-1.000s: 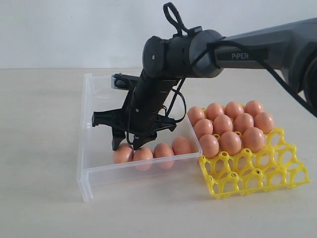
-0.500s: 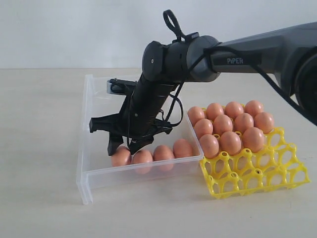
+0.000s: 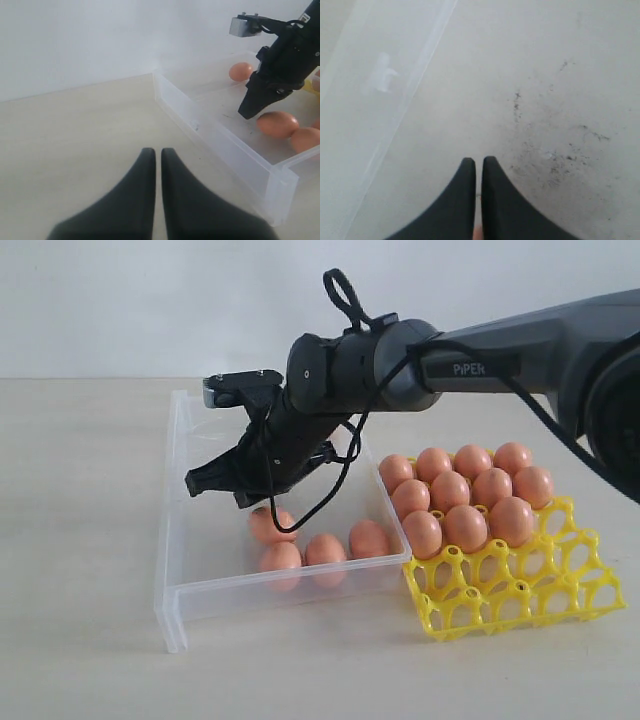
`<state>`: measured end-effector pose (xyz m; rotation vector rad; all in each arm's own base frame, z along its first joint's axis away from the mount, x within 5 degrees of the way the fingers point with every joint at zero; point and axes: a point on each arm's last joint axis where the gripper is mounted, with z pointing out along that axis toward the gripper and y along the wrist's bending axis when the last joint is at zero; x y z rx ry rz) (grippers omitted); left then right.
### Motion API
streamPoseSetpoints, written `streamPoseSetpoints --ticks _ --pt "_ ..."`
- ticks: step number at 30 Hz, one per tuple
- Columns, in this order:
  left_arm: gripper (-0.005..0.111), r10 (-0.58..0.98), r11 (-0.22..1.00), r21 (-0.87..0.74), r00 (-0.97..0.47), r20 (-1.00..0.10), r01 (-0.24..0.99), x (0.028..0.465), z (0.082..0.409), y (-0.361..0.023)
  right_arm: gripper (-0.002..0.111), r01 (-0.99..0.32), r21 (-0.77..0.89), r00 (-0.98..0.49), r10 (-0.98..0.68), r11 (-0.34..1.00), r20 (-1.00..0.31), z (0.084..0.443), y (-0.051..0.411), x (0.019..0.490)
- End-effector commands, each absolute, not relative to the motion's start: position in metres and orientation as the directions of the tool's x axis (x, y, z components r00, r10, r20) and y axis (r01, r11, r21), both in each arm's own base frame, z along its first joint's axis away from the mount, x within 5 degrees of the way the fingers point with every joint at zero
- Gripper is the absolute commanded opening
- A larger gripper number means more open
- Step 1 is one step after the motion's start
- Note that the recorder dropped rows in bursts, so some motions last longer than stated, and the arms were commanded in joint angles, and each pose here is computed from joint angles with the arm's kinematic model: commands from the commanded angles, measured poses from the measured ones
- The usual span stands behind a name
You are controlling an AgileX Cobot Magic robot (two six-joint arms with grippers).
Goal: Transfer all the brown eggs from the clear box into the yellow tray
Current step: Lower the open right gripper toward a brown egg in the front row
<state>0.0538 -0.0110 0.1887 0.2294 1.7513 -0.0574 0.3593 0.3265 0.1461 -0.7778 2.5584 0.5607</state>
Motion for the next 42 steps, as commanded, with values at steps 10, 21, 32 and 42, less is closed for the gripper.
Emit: streamPoseSetpoints --ticks 10,21,32,42 --pt "0.004 0.124 0.977 0.091 -0.173 -0.977 0.191 0.054 0.188 -0.011 0.068 -0.707 0.148 -0.681 -0.61 0.691 -0.404 0.157 0.314 0.351" --pt "0.004 0.124 0.977 0.091 -0.173 -0.977 0.191 0.054 0.188 -0.011 0.064 -0.559 -0.012 -0.78 -0.531 0.829 -0.332 0.184 0.287 0.354" --pt "0.004 0.124 0.977 0.091 -0.173 -0.977 0.191 0.054 0.188 -0.011 0.064 -0.569 0.039 -0.79 -0.533 0.822 -0.303 0.176 0.277 0.362" --pt "0.004 0.124 0.977 0.091 -0.173 -0.977 0.191 0.054 0.188 -0.011 0.064 -0.402 0.246 -0.915 -0.395 0.882 -0.08 0.176 0.282 0.339"
